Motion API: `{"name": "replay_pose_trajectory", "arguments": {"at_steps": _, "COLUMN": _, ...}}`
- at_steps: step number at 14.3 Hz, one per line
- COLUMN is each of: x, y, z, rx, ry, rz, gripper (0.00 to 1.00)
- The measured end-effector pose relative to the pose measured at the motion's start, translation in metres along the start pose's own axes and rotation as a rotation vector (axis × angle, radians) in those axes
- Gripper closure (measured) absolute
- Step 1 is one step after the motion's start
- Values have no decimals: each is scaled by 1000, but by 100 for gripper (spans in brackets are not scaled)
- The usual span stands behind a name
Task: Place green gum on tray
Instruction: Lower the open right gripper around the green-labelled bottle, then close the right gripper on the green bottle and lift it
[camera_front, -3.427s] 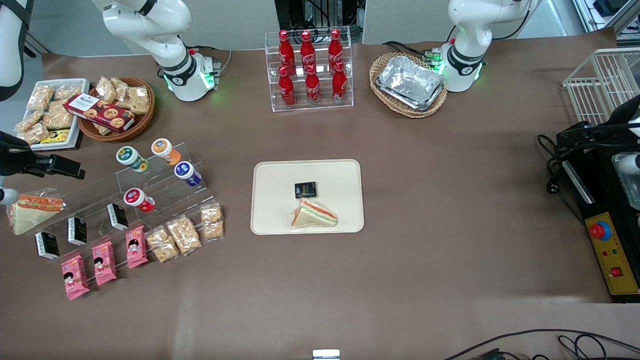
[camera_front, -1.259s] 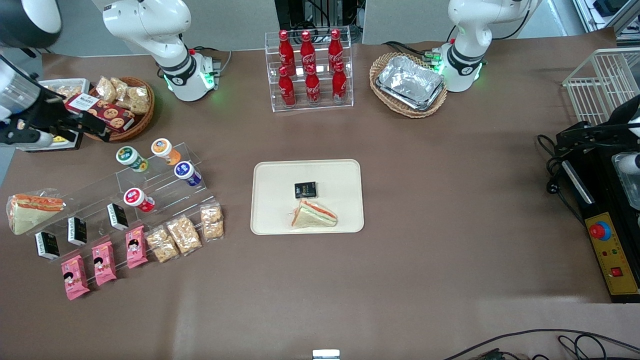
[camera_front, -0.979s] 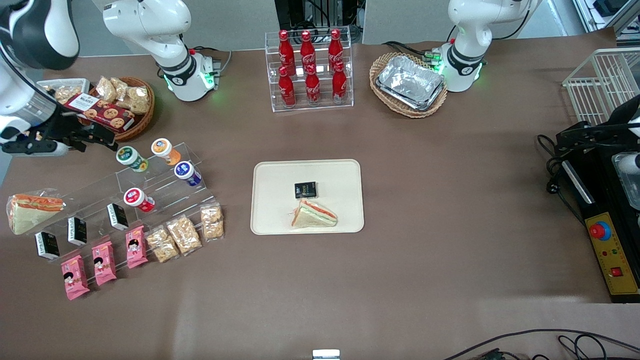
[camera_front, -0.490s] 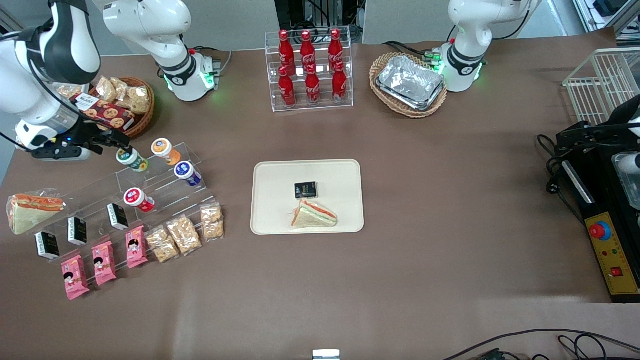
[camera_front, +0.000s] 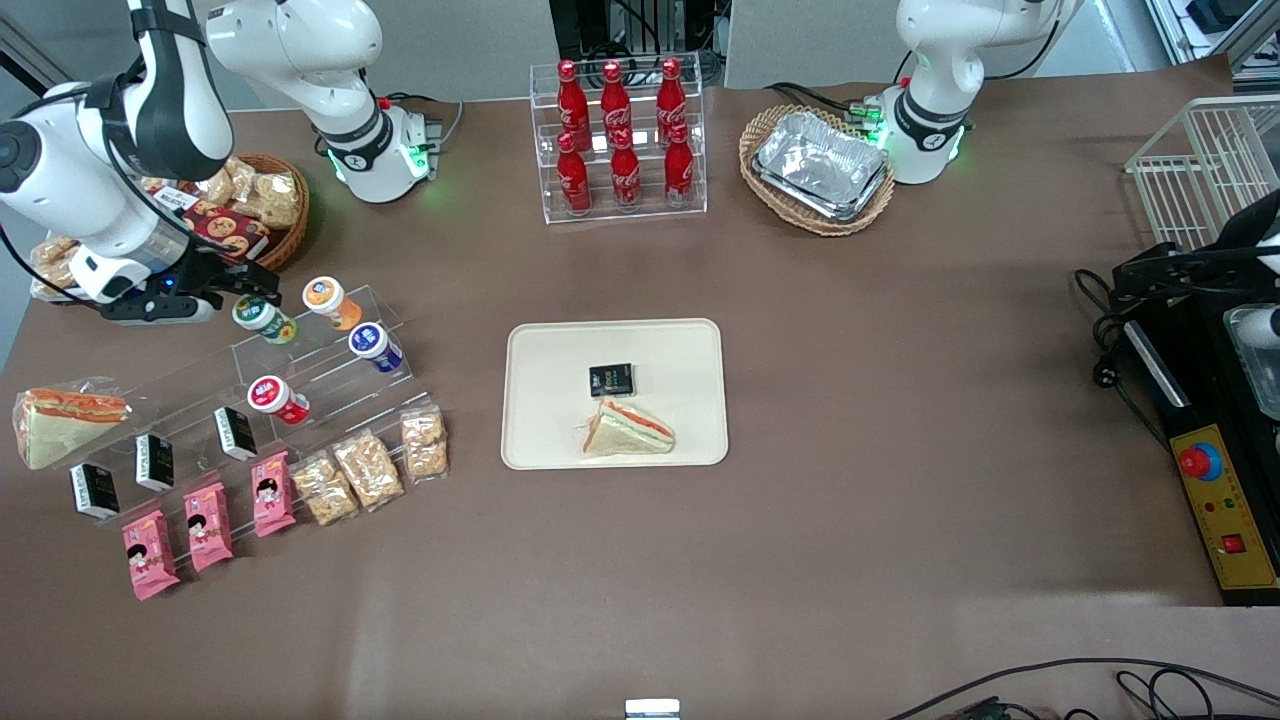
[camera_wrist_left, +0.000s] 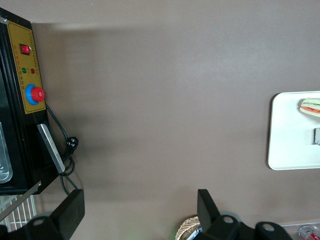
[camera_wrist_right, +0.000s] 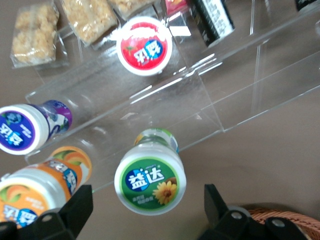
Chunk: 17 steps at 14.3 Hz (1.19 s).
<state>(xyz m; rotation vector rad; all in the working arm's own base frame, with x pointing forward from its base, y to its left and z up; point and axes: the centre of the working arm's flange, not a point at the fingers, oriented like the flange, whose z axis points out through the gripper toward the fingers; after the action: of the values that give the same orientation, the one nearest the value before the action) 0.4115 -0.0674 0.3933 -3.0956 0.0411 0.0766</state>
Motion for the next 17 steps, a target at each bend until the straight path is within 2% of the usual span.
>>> {"name": "replay_pose_trajectory", "arguments": {"at_steps": 4, "x": -7, "y": -2, "z": 18, "rx": 0, "ry": 1, "rz": -3, "gripper": 8}}
{"name": "replay_pose_trajectory", "arguments": {"at_steps": 5, "x": -7, "y": -2, "z": 18, "rx": -1, "ry": 4, "rz": -3, "gripper": 16}}
{"name": "replay_pose_trajectory", "arguments": {"at_steps": 6, "x": -6, "y": -2, "z": 18, "rx": -1, "ry": 8, "rz": -3, "gripper": 18}}
{"name": "replay_pose_trajectory", "arguments": {"at_steps": 17, "x": -1, "y": -1, "z": 14, "rx": -6, "ry": 52, "rz": -3, "gripper": 18}}
